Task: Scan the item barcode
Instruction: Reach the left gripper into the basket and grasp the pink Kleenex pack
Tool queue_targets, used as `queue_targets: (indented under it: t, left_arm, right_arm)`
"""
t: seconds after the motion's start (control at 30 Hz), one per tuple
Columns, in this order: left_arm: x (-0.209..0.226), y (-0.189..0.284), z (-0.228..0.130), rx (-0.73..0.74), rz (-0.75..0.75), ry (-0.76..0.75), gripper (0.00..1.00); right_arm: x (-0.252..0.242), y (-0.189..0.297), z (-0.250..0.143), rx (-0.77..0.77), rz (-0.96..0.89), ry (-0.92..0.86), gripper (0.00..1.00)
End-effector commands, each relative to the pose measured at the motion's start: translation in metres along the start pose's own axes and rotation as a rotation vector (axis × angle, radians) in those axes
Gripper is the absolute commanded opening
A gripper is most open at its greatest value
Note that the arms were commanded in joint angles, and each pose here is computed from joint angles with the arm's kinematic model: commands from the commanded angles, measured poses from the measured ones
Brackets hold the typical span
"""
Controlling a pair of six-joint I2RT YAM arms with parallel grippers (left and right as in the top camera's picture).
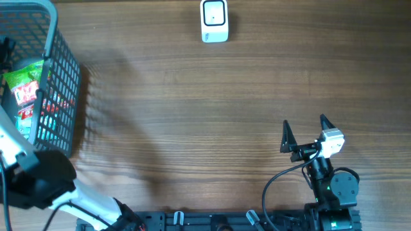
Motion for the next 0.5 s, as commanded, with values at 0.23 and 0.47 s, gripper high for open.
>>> queue_targets:
  t: [0.23, 0.47]
  left_arm:
    - [-0.001, -0.095, 0.002, 0.127, 0.151, 0.119, 0.96]
    - [-0.003, -0.14, -0.001, 0.155, 0.192, 0.146, 0.93]
  right_arm:
    - [-0.001, 0.0, 0.001, -0.005, -0.014, 0.009, 1.0]
    - [-0.001, 0.0, 0.001, -0.005, -0.014, 0.009, 1.0]
Point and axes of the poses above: each gripper's point midway between its finger pads, its own y axis back along the fingers, its own x axis along the line the jaws close on, z = x × y, the point moved 9 cm from there along y, back along the fingers, and after that the axes turned 2 degrees about -y, right-handed, at the moved point
